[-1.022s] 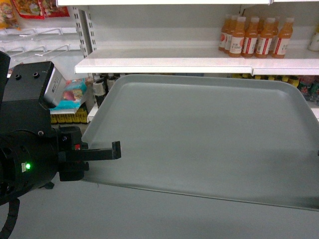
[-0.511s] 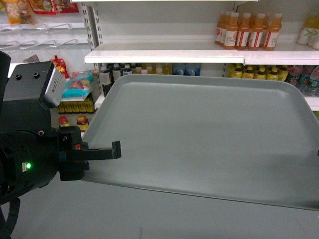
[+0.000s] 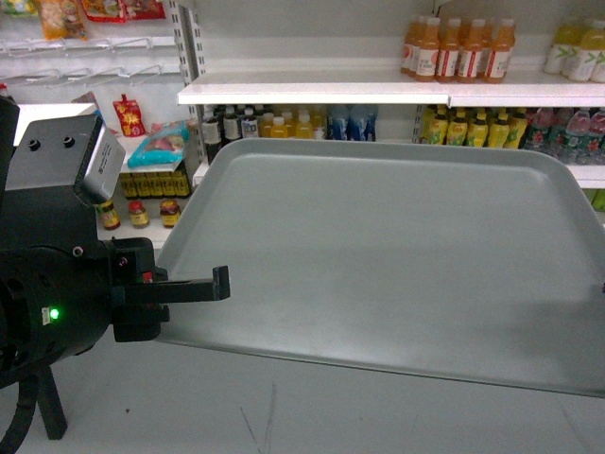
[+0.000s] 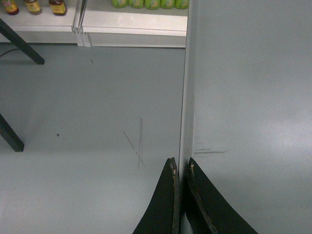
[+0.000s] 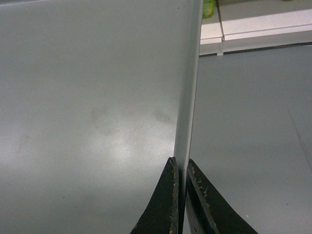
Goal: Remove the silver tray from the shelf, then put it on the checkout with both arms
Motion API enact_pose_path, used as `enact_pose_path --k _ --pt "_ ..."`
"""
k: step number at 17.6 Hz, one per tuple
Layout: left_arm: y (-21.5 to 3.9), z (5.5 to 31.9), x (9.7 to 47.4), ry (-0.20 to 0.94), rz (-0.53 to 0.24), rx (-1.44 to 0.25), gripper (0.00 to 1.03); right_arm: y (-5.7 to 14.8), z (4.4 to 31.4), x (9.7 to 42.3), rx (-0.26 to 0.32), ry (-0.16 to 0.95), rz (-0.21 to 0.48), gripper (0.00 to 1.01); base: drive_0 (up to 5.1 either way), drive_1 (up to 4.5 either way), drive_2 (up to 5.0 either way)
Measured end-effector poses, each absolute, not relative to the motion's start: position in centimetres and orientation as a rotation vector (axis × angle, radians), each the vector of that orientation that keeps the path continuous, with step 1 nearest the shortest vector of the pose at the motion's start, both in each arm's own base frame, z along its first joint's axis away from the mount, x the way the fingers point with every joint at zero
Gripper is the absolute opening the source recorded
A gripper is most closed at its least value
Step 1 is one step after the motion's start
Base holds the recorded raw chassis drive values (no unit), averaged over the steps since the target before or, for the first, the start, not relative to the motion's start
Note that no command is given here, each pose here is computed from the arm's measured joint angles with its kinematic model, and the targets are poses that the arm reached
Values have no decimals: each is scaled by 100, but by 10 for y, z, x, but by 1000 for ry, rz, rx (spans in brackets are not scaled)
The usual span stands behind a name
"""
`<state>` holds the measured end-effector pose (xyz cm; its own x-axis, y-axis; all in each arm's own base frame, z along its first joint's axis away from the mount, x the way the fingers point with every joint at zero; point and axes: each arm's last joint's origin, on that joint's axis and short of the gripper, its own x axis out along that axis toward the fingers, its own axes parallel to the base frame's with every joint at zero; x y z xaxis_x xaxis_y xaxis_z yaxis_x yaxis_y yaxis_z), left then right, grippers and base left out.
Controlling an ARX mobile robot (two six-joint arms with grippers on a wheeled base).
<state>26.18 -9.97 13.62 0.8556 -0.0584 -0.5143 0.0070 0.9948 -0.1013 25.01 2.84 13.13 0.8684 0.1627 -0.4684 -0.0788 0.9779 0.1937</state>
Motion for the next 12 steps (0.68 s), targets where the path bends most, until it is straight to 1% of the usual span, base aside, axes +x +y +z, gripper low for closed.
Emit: enact_pose_path --k 12 --pt "-100 136 261 546 -32 -95 3 28 131 250 171 504 127 3 7 -415 428"
